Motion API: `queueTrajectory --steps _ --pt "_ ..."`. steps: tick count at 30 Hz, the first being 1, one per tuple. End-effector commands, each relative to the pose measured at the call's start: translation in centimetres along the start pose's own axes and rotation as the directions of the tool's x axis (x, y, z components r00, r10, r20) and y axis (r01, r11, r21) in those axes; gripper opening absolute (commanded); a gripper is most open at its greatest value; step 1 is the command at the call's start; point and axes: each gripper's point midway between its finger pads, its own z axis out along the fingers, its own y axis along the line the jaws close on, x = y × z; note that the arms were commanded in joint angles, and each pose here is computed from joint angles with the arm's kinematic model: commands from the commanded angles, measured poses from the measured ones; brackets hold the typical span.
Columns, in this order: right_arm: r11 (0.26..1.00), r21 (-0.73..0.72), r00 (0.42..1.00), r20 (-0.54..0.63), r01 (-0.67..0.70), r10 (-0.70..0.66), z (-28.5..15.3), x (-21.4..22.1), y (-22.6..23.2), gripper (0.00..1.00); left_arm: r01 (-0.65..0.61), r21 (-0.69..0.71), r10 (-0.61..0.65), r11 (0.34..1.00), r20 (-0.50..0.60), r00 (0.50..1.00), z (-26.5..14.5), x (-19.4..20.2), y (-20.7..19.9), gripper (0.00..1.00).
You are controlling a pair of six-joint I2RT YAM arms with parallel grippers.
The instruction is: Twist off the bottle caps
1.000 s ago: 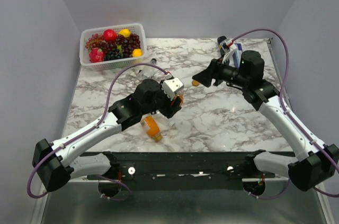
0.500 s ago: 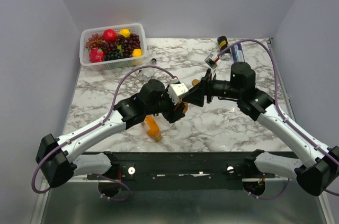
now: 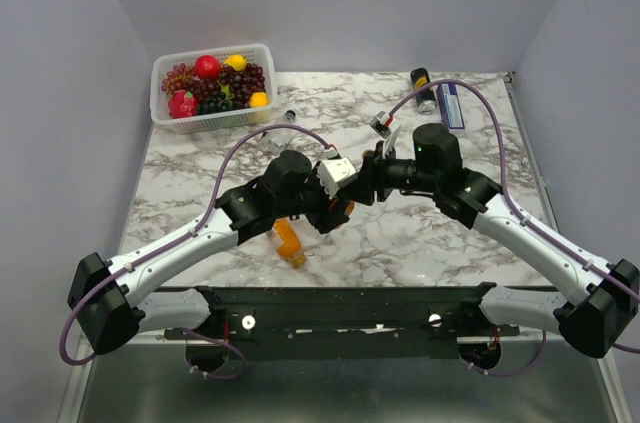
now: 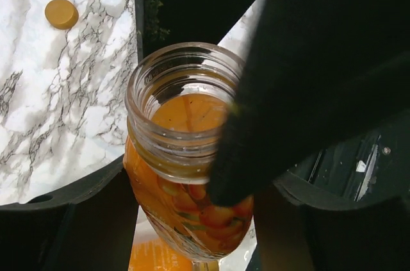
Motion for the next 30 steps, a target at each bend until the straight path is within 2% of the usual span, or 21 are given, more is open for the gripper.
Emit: queueTrajectory --steps 1,3,4,5,6,7,11,15,19,20,22,23,25,30 --pt "1.000 0.022 1.000 -0.024 -0.009 0.010 0.6 1.3 -0.6 0.40 -0.025 -0.001 0.025 1.000 0.036 0.999 -0.3 -1.4 -0.1 0.48" --pt "0.999 0.042 1.000 -0.017 -0.010 0.011 0.6 1.5 -1.0 0.20 -0.022 -0.003 0.022 1.000 0.036 0.999 -0.3 -1.4 -0.1 0.52" --pt "0.998 0.056 1.000 -0.015 -0.014 0.015 0.6 1.6 -1.3 0.11 -0.021 -0.010 0.021 1.000 0.037 0.999 -0.3 -1.5 0.0 0.70" --pt "0.996 0.092 1.000 0.004 -0.013 0.013 0.4 1.4 -1.9 0.01 -0.017 -0.016 0.018 1.000 0.035 0.999 -0.3 -1.4 0.1 0.81" --pt "0.993 0.120 1.000 0.013 -0.015 0.014 0.4 1.3 -2.4 0.01 -0.015 -0.033 0.016 0.999 0.035 0.999 -0.4 -1.4 0.4 0.87" --pt "0.988 0.154 1.000 0.027 -0.017 0.013 0.2 1.2 -2.9 0.01 -0.014 -0.038 0.016 0.999 0.038 0.999 -0.4 -1.5 0.5 0.99" --pt "0.945 0.327 0.998 0.053 0.005 -0.023 -0.7 -0.1 -6.2 0.01 -0.015 -0.056 0.018 0.998 0.050 0.999 -0.8 -1.7 0.7 0.99" --pt "0.872 0.489 0.997 0.075 -0.024 -0.014 -2.0 -1.6 -11.5 0.01 -0.001 -0.127 0.007 0.992 0.051 0.999 -1.0 -1.7 1.9 0.99" --pt "0.723 0.691 0.996 0.070 -0.014 -0.048 -2.8 -3.2 -17.2 0.01 0.003 -0.199 0.006 0.980 0.044 0.999 -1.3 -1.7 3.1 0.99" --pt "0.665 0.746 0.995 0.075 -0.014 -0.063 -3.4 -3.8 -18.6 0.01 0.003 -0.207 0.005 0.978 0.041 0.999 -1.3 -1.6 3.3 0.99" --pt "0.617 0.787 0.993 0.096 -0.030 -0.075 -3.7 -5.7 -20.3 0.01 0.005 -0.208 0.004 0.978 0.041 0.999 -1.3 -1.6 3.3 0.99" --pt "0.589 0.808 0.996 0.069 -0.024 -0.054 -3.1 -5.0 -22.0 0.01 0.005 -0.207 0.004 0.978 0.044 0.999 -1.3 -1.7 3.2 0.99" --pt "0.564 0.825 0.994 0.092 -0.043 -0.058 -3.3 -6.5 -23.7 0.01 0.005 -0.210 0.005 0.978 0.045 0.999 -1.4 -1.8 3.3 0.99" --pt "0.478 0.877 0.995 0.084 -0.053 -0.045 -3.2 -6.3 -28.4 0.01 0.004 -0.207 0.006 0.978 0.051 0.999 -1.5 -1.9 3.2 0.99"
